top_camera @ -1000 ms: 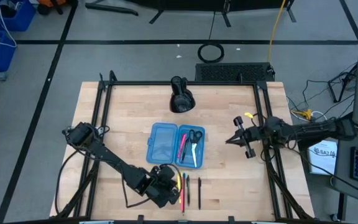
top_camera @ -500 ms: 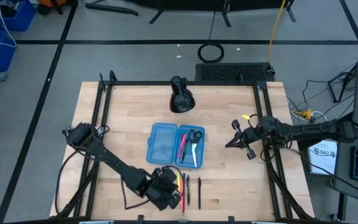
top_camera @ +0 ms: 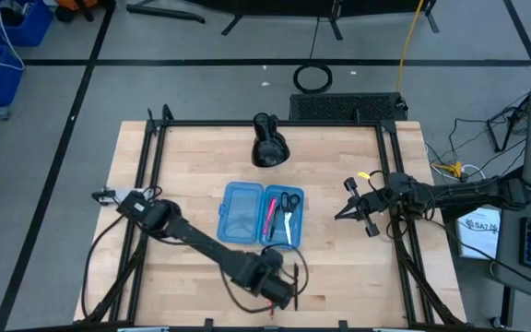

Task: Pick & place school supplies into a supply box
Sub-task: Put the yellow pen into the blue supply box

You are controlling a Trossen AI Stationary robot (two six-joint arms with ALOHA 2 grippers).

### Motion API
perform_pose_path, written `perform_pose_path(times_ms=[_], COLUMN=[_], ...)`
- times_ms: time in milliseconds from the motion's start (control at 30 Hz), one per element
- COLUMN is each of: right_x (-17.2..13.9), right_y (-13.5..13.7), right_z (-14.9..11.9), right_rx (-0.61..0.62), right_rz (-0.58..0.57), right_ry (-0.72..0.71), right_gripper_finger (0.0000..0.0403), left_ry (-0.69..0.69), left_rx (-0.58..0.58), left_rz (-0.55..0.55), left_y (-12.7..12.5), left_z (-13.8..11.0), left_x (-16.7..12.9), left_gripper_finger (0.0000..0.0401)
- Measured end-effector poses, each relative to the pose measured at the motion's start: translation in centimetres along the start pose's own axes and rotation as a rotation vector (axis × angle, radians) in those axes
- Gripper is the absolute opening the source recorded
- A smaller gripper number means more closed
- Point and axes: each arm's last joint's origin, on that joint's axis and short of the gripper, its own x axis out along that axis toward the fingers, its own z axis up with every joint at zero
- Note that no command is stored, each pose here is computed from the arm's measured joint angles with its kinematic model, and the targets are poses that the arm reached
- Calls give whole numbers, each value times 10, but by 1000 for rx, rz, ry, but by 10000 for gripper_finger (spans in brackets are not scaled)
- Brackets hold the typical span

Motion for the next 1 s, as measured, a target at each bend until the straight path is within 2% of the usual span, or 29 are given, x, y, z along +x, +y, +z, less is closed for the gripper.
perform_pose_path(times_ms=[133, 300, 500, 700, 1000], right_x=[0, 0, 0, 0, 0], right_y=[0, 0, 0, 0, 0], right_z=[0, 0, 0, -1, -2], right_rx=[-1, 1, 4, 27, 34], right_rz=[-1, -1, -1, -1, 1], right_ry=[0, 2, 3, 5, 17], right_gripper_finger=[0, 0, 0, 0, 0], left_ry=[17, 54, 63, 62, 39], left_rx=[16, 5, -46, -27, -40], left_rz=[7, 56, 160, 178, 180], left_y=[0, 9, 25, 30, 31], left_z=[10, 15, 27, 35, 39], left_x=[6, 18, 29, 34, 34], left_gripper_finger=[35, 97, 153, 164, 145])
